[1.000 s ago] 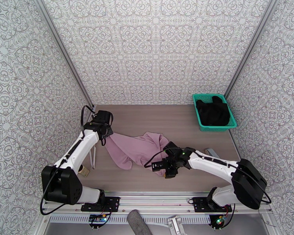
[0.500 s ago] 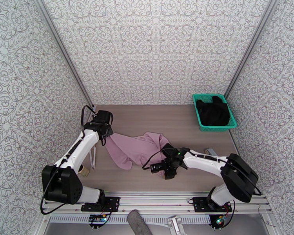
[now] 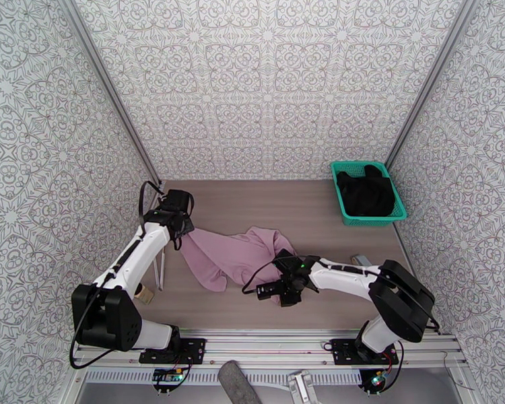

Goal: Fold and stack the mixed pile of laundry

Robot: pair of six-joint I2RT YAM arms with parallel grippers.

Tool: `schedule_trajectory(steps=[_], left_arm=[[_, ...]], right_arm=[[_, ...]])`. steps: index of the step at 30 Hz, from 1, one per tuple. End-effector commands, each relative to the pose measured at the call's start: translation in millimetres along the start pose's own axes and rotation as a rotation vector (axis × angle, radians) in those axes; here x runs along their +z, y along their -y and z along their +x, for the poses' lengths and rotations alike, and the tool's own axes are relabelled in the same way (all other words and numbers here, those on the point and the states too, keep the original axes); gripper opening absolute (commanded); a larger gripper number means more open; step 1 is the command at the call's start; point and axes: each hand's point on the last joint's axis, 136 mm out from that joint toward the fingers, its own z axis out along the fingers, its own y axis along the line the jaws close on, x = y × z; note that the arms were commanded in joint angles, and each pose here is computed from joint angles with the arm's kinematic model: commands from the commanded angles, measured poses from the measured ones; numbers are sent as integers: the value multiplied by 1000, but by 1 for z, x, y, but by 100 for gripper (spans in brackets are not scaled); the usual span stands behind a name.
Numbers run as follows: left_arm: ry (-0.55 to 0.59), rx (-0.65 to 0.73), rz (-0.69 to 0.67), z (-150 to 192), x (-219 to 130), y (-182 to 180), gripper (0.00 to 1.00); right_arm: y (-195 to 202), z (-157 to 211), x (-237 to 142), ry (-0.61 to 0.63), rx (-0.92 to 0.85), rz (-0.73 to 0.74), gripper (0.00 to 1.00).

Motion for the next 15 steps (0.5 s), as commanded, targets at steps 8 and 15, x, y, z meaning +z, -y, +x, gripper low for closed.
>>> schedule_trajectory(steps=[8,15], left_arm=[[30,-16,30,-12,-15,-4,0],[104,-33,61,-40,-70,-22,0]], right_arm=[[35,-23,-75,132,42,209,0],[73,-32,-218,361,167,576,0]])
